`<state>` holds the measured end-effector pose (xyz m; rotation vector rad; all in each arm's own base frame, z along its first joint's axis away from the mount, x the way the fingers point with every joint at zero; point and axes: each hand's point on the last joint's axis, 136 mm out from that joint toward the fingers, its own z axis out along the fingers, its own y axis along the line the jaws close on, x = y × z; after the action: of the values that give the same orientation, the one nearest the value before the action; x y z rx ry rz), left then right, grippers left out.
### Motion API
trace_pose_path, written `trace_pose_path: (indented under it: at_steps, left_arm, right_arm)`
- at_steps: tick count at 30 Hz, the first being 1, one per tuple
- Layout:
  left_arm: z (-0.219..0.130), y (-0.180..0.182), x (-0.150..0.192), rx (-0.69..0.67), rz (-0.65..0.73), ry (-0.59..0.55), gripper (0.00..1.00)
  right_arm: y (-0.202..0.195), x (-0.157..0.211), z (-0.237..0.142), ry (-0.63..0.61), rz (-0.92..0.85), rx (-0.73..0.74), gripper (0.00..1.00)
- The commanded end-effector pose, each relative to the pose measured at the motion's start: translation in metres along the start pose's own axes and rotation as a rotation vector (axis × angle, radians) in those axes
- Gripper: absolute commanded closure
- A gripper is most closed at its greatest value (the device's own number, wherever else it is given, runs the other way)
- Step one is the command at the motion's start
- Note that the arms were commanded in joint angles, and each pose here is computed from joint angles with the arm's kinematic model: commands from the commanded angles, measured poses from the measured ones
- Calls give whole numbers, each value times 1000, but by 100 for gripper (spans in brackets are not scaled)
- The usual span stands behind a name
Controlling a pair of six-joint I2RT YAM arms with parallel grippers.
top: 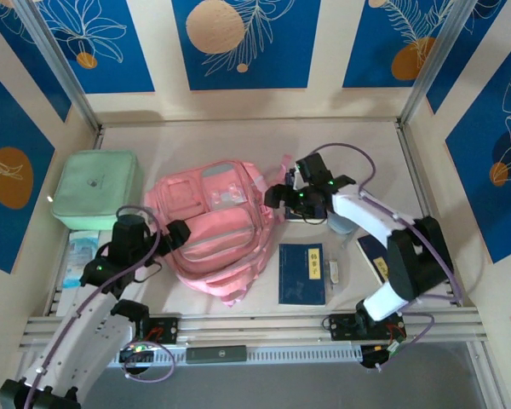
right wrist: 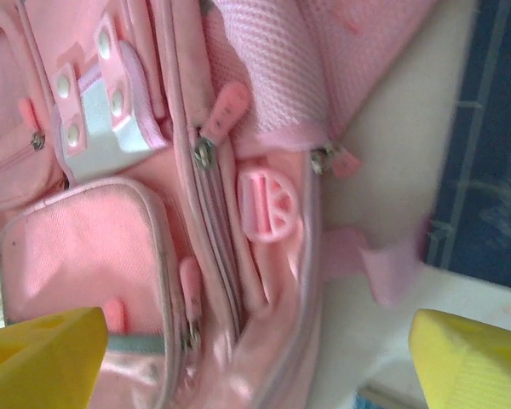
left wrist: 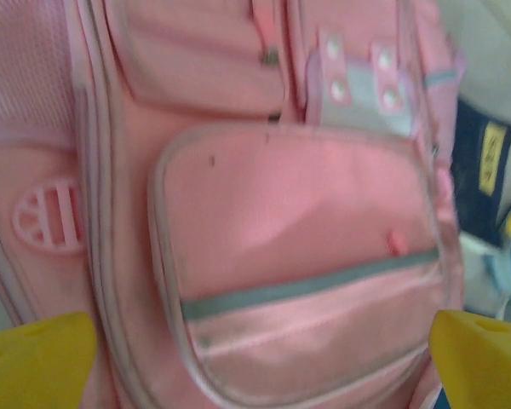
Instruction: Pack the student bag
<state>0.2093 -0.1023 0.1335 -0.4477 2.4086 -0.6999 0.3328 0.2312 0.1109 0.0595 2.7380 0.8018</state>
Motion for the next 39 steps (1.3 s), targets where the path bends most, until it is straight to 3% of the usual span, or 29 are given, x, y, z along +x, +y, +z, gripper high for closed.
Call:
trace_pose_path:
  at_steps: [1, 13, 19, 28, 39]
  left_arm:
    - [-3, 9, 24, -75, -4, 79, 1]
    - [27, 14, 64, -92, 22, 181, 1]
    - [43, 25, 73, -110, 11, 191, 1]
    - [67, 28, 66, -116, 18, 136, 1]
    - [112, -12, 3, -149, 126, 85, 1]
  right_arm:
    - [7, -9, 16, 39, -31, -6, 12]
    - [3, -41, 72, 111, -78, 0, 32]
    - [20, -42, 77, 128, -111, -67, 53]
    - [44, -56, 35, 38, -142, -143, 99]
    - [45, -59, -52, -100, -61, -223, 100]
